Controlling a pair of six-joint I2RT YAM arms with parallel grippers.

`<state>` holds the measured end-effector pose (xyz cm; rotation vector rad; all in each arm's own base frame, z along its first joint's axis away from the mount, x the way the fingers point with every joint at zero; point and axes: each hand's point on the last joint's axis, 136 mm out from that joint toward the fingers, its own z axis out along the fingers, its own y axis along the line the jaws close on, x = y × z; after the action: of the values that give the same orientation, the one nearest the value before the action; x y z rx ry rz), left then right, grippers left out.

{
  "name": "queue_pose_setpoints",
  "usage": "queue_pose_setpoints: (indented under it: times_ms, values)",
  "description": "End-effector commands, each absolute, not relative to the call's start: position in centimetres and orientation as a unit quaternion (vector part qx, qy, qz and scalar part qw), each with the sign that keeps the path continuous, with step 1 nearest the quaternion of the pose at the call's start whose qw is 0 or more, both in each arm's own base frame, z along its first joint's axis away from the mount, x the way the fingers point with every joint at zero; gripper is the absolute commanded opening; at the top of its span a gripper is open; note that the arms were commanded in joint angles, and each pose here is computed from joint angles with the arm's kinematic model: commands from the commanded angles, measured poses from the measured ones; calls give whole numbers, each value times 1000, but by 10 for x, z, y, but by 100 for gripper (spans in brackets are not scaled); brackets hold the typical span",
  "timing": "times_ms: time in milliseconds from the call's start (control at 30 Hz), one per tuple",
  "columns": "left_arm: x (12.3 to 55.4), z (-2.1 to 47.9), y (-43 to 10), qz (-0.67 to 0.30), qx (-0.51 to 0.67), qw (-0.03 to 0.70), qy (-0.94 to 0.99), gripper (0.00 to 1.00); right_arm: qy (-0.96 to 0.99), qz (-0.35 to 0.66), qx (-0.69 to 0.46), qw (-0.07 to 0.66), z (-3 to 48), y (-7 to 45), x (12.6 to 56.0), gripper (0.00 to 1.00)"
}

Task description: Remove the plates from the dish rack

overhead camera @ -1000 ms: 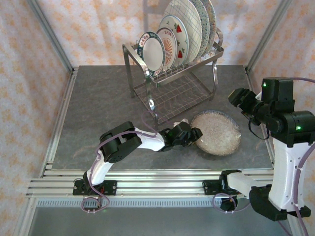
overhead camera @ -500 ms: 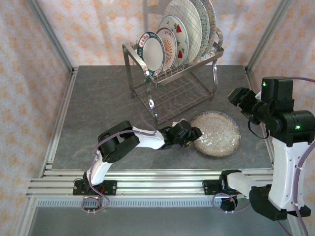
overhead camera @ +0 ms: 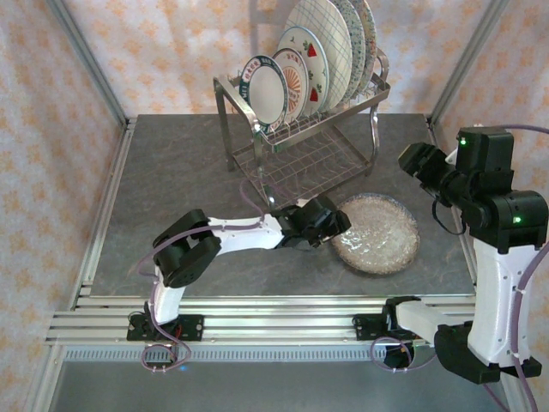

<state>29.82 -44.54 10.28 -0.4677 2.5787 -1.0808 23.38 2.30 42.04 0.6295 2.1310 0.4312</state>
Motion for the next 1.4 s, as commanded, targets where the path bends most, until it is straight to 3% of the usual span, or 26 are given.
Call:
queue_pose_setpoints:
  times_ms: [0, 267, 467, 700, 967, 1367]
  values:
    - [296, 153, -430, -359, -125, 197, 904, 73, 814, 163, 215, 514, 461, 17, 258, 69]
    - [275, 230, -417, -359, -28, 273, 892, 73, 751, 162, 96, 633, 523, 35, 310, 67]
    - [258, 314, -391, -373, 24, 362, 854, 73, 695, 144, -49, 703, 554, 62, 326, 68]
    - [247, 421, -330, -398, 28, 483, 780, 75, 702, 119, -158, 685, 531, 82, 361, 68]
    - [229, 525, -265, -397, 33, 597, 696, 82, 715, 144, -193, 656, 509, 83, 392, 64]
    - [216, 561, -240, -404, 37, 630, 662, 86, 727, 181, -210, 628, 496, 88, 429, 57]
